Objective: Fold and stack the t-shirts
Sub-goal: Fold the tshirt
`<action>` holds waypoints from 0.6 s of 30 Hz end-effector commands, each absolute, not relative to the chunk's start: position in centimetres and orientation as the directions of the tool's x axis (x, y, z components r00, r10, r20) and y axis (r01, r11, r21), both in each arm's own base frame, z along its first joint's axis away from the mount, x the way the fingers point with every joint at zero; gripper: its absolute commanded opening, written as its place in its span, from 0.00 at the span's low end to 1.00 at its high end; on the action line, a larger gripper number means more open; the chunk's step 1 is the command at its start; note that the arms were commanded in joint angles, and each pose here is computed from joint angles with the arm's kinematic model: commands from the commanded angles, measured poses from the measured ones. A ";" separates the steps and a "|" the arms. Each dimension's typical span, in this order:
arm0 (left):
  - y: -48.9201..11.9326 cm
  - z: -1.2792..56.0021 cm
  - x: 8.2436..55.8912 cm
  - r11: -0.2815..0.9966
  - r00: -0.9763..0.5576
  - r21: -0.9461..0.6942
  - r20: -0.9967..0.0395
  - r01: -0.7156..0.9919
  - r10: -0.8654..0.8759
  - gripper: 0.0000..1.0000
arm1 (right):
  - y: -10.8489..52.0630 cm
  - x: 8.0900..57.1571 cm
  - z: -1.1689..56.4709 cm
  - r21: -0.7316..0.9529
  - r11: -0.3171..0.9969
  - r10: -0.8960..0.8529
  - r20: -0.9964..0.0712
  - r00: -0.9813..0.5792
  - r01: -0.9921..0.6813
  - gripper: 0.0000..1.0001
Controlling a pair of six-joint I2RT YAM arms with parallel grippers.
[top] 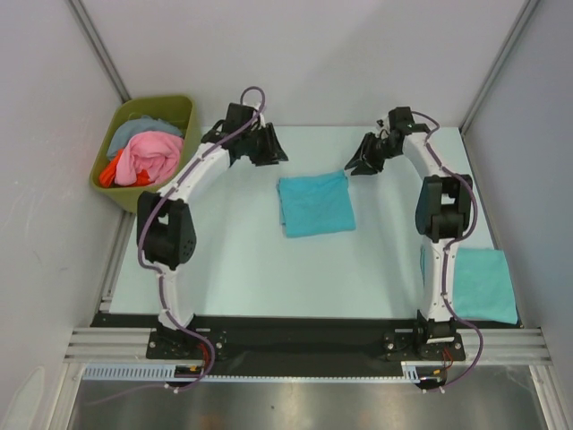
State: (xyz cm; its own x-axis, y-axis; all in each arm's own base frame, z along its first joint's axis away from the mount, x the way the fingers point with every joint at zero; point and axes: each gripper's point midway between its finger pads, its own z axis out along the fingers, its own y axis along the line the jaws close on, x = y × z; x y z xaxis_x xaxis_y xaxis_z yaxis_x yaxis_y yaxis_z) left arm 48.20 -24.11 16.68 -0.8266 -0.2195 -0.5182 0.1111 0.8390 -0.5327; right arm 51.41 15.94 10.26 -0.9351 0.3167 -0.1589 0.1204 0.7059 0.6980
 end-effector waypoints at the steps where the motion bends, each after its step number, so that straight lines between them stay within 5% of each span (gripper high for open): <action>1: -29.8 20.4 44.8 0.650 -0.821 -0.678 -0.552 0.343 -0.143 0.37 | 19.7 49.2 14.8 0.764 0.645 0.255 -0.236 -0.938 -0.017 0.30; 2: -30.5 20.0 44.3 0.617 -0.839 -0.717 -0.520 0.325 -0.162 0.33 | 20.1 48.4 13.9 0.775 0.631 0.266 -0.195 -0.944 0.018 0.25; 3: -30.9 18.7 43.8 0.599 -0.853 -0.738 -0.494 0.310 -0.167 0.29 | 20.7 48.8 13.9 0.785 0.619 0.268 -0.212 -0.940 0.000 0.09; 5: -32.4 18.7 43.9 0.535 -0.853 -0.777 -0.489 0.331 -0.181 0.27 | 22.2 48.7 13.4 0.815 0.579 0.260 -0.187 -0.947 -0.002 0.00; 18: -33.5 10.2 49.7 0.532 -0.849 -0.795 -0.472 0.292 -0.239 0.23 | 25.4 53.3 6.0 0.913 0.408 0.358 -0.147 -0.922 0.013 0.00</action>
State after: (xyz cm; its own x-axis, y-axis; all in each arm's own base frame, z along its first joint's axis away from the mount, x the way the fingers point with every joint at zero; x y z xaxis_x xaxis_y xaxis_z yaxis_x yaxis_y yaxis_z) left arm 46.59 -33.27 6.86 -0.9097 -0.1969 -0.3656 0.1942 0.5766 -0.7936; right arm 51.28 25.50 5.62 -0.9400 0.3246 -0.1047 0.0653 0.4727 0.8788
